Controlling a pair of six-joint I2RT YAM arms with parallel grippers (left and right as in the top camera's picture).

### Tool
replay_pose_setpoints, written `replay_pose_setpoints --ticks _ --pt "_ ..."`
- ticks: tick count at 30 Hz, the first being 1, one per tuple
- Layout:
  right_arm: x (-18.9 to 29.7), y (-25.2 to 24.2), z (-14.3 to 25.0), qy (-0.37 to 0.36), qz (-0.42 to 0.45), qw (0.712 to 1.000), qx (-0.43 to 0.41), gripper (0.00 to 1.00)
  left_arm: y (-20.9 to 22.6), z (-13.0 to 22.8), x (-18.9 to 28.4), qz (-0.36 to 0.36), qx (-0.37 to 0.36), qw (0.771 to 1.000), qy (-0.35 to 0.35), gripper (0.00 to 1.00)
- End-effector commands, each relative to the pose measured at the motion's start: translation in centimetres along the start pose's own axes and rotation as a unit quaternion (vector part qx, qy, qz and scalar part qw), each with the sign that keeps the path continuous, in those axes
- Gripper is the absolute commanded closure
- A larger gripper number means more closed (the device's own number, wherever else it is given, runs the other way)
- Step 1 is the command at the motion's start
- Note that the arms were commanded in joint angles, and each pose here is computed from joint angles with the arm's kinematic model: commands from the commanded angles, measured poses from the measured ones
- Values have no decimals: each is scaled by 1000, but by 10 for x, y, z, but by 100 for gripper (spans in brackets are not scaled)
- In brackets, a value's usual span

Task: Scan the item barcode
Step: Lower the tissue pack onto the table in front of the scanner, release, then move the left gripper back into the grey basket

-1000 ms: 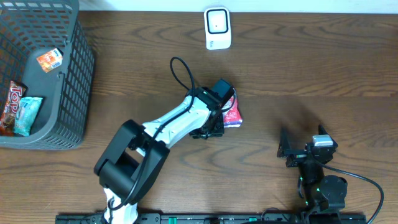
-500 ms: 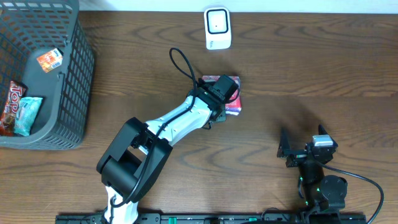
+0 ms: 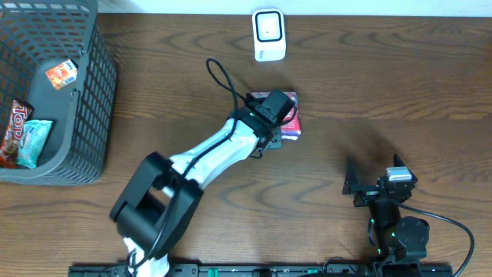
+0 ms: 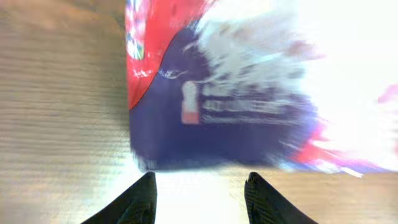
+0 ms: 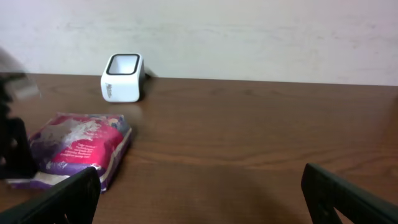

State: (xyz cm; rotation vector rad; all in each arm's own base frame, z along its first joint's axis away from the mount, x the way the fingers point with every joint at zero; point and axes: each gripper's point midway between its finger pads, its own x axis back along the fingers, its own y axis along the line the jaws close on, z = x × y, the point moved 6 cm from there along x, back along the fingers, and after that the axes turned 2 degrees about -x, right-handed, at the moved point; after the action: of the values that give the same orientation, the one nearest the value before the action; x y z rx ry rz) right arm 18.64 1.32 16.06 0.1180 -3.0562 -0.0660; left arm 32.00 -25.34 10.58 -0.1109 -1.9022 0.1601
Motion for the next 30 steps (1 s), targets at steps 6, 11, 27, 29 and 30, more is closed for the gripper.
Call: replay_pose_setpoints --ticks 6,11,27,29,30 --pt "0 1 1 1 0 1000 8 1 -8 -35 119 90 -46 987 -127 42" --pt "0 1 1 1 0 1000 8 1 19 -42 180 98 -59 976 -187 31" --pt "0 1 1 1 0 1000 8 1 146 -69 311 47 104 911 -398 22" --pt "0 1 1 1 0 1000 8 1 164 -73 322 34 130 897 -422 21" --pt "0 1 1 1 0 1000 8 1 173 -75 327 28 146 889 -434 21"
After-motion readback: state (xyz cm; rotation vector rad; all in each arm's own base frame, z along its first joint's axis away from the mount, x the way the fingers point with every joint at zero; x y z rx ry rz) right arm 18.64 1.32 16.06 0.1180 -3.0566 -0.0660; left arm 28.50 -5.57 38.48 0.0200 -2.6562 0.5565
